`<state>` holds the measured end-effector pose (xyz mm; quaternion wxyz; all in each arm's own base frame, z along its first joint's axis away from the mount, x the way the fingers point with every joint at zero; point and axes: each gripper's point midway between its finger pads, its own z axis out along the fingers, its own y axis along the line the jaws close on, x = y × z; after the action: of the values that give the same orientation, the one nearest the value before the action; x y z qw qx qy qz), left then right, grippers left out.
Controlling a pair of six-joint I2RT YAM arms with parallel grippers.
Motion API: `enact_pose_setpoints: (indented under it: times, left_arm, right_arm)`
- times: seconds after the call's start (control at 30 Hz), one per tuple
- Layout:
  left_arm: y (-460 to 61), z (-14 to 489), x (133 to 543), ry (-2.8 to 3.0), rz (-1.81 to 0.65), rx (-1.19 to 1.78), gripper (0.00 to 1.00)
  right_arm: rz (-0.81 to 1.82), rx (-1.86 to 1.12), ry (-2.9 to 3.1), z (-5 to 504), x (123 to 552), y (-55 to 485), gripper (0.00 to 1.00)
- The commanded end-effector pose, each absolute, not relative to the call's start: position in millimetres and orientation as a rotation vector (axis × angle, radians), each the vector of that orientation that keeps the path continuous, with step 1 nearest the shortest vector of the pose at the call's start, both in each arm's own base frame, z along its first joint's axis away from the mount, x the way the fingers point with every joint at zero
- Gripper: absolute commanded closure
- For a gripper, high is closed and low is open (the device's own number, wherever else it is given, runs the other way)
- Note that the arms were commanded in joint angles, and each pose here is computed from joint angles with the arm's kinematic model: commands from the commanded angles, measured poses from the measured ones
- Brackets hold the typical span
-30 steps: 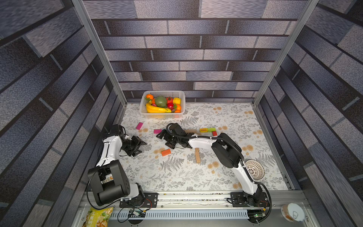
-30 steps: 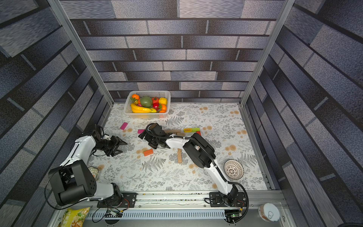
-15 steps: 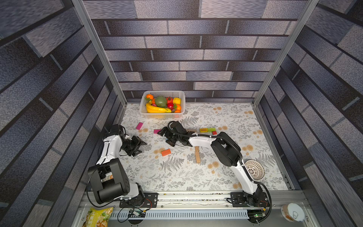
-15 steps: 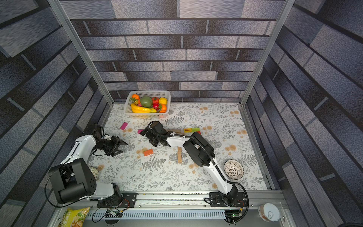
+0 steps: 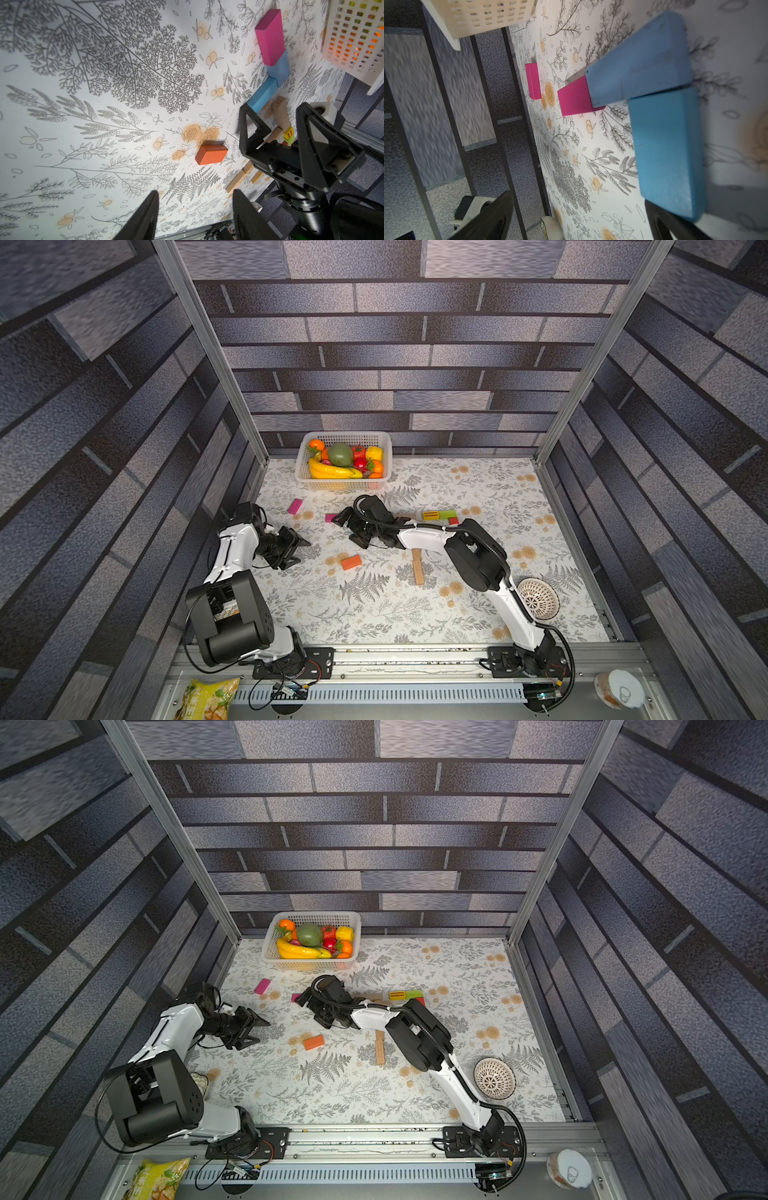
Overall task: Assemble the number 7 with building blocks
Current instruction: Assemble the building block at the center of the board.
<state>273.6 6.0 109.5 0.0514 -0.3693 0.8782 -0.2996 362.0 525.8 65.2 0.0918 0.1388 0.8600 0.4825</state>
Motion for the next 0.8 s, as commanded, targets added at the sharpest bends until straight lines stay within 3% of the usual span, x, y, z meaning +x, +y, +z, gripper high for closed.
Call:
enact_pose_setpoints:
  times: [0.0, 0.27, 0.47, 0.63, 0.77]
  left_arm:
    - [6.2, 115.0, 274.2, 2.687, -0.918, -1.091, 0.41]
    - [10.3, 122.6, 280.3, 2.677, -0.912, -1.087, 0.41]
    - [21.2, 135.4, 291.2, 2.649, -0.879, -1.079, 0.38]
    - [37.9, 150.7, 309.7, 2.638, -0.77, -1.022, 0.28]
    - [56.0, 155.1, 326.5, 2.709, -0.534, -0.902, 0.24]
  right_arm:
    - [1.351, 0.456, 2.615, 37.7, 361.4, 513.0, 0.0]
    - [1.438, 0.24, 2.583, 73.6, 358.9, 527.7, 0.0]
    - [1.454, 0.021, 2.521, 138.3, 342.7, 517.9, 0.0]
    - [1.355, -0.194, 2.458, 211.9, 326.4, 487.0, 0.0]
    - [1.29, -0.132, 2.46, 242.0, 330.3, 436.2, 0.0]
